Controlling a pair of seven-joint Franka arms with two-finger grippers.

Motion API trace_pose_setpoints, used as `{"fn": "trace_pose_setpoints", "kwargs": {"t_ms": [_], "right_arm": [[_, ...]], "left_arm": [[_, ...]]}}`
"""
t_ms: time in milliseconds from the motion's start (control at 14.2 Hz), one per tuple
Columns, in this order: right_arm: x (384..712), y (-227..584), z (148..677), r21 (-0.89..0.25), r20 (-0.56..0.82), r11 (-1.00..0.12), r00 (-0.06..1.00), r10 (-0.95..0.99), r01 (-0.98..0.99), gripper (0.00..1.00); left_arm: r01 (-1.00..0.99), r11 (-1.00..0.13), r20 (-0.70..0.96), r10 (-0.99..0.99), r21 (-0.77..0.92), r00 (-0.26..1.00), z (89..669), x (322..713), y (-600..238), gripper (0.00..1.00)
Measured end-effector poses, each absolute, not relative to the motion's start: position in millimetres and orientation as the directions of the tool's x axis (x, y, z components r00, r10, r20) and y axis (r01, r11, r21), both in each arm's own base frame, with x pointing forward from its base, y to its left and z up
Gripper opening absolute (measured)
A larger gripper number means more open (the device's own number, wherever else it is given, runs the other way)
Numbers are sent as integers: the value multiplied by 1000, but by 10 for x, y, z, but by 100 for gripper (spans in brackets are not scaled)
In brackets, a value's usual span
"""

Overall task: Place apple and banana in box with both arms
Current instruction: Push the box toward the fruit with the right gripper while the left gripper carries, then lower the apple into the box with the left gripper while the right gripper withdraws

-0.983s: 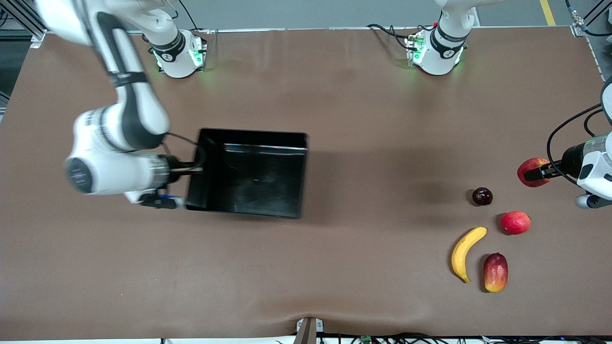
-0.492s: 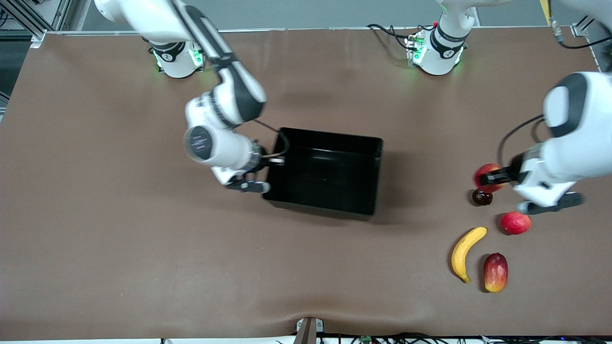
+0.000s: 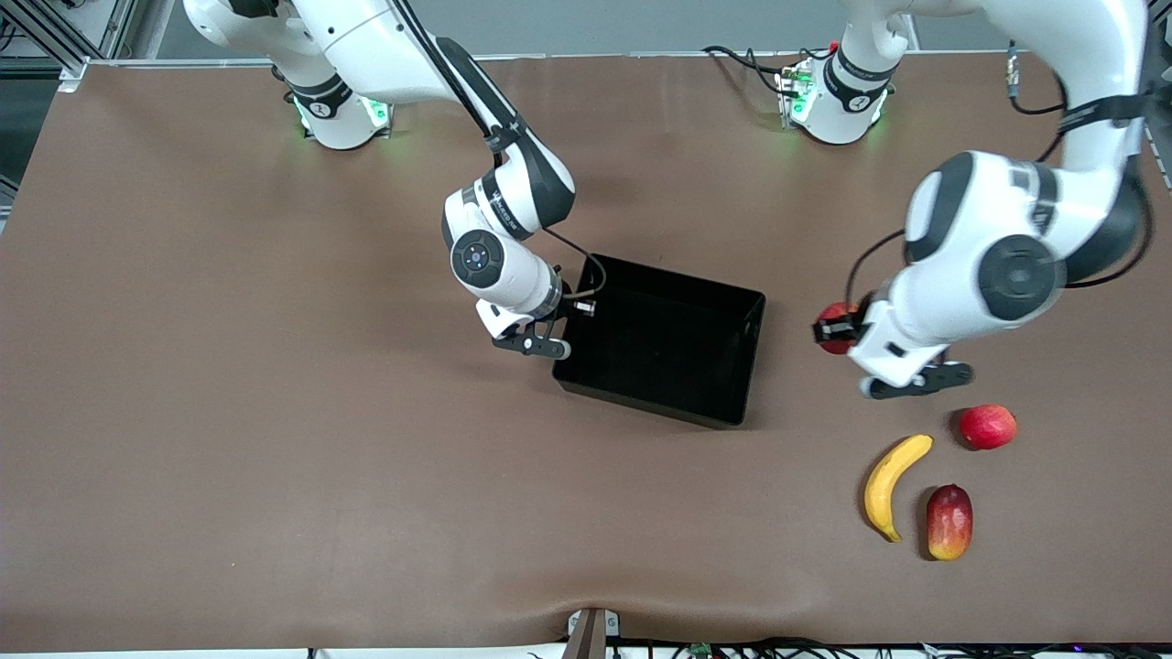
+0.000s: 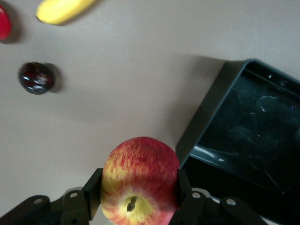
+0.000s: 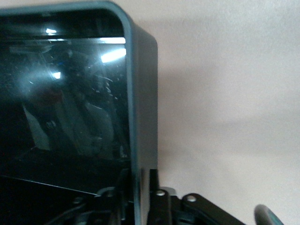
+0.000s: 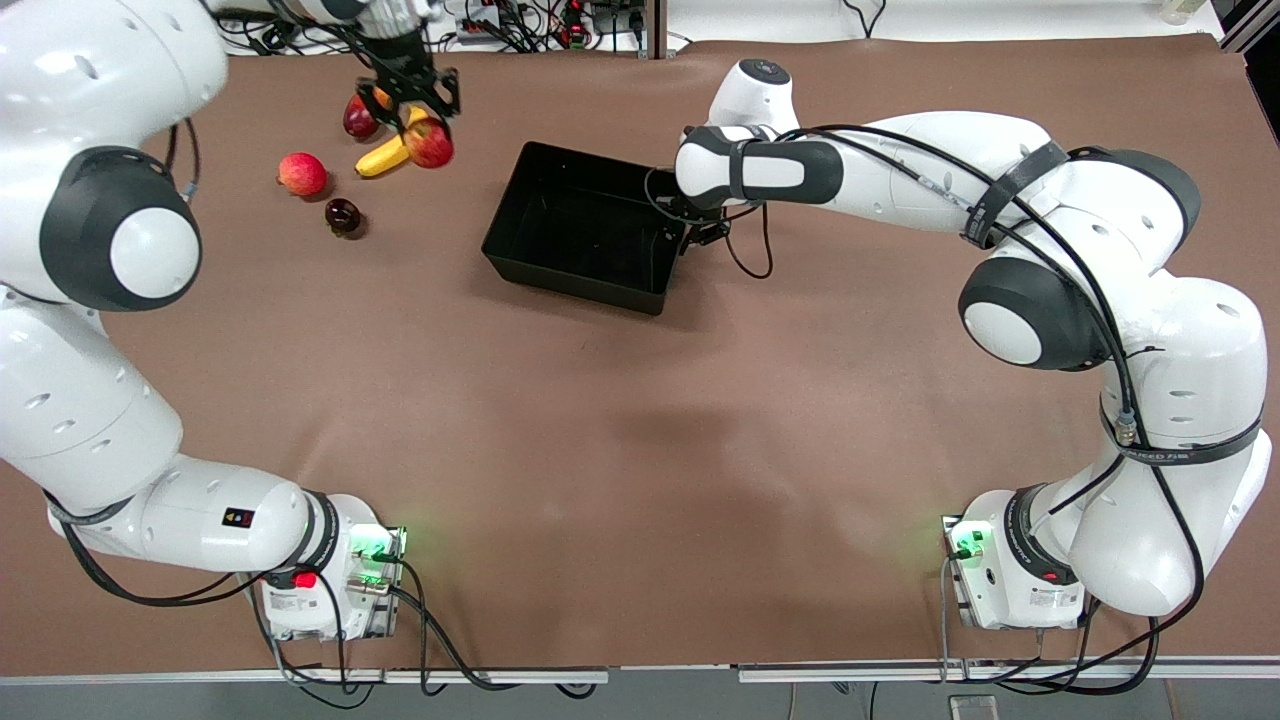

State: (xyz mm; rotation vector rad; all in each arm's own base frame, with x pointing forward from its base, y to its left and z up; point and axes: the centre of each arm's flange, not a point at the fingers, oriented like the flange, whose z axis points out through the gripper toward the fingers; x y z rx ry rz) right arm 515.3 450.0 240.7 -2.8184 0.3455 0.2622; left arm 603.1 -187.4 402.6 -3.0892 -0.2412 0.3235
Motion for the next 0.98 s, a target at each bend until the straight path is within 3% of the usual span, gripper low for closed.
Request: {"fn": "trace_pose_setpoints", "kwargs": {"t_ms": [211,492,702,983], "right_arm": [[5341,4431,2616,-280,-193,-921,956,-222,-270,61],[5925,3738,3443,-237,-264,-926,937,-229,-293,99],[6273,3172,4000,-182,-225,-939,942,-248,-291,100],[6573,2175,4309,-137,-295,-912,895,-335,-387,100]], "left_arm": [[121,-992,-185,127,-38,975,3610,5822,-2307,65],[51,-998,-165,54,-23,985,3239,5649,-2820,65],[0,-1000,-162,3,-19,987,2986,5545,-3142,65],[-51,-997,-200,-40,-51,979,2418,5431,-3322,65]]}}
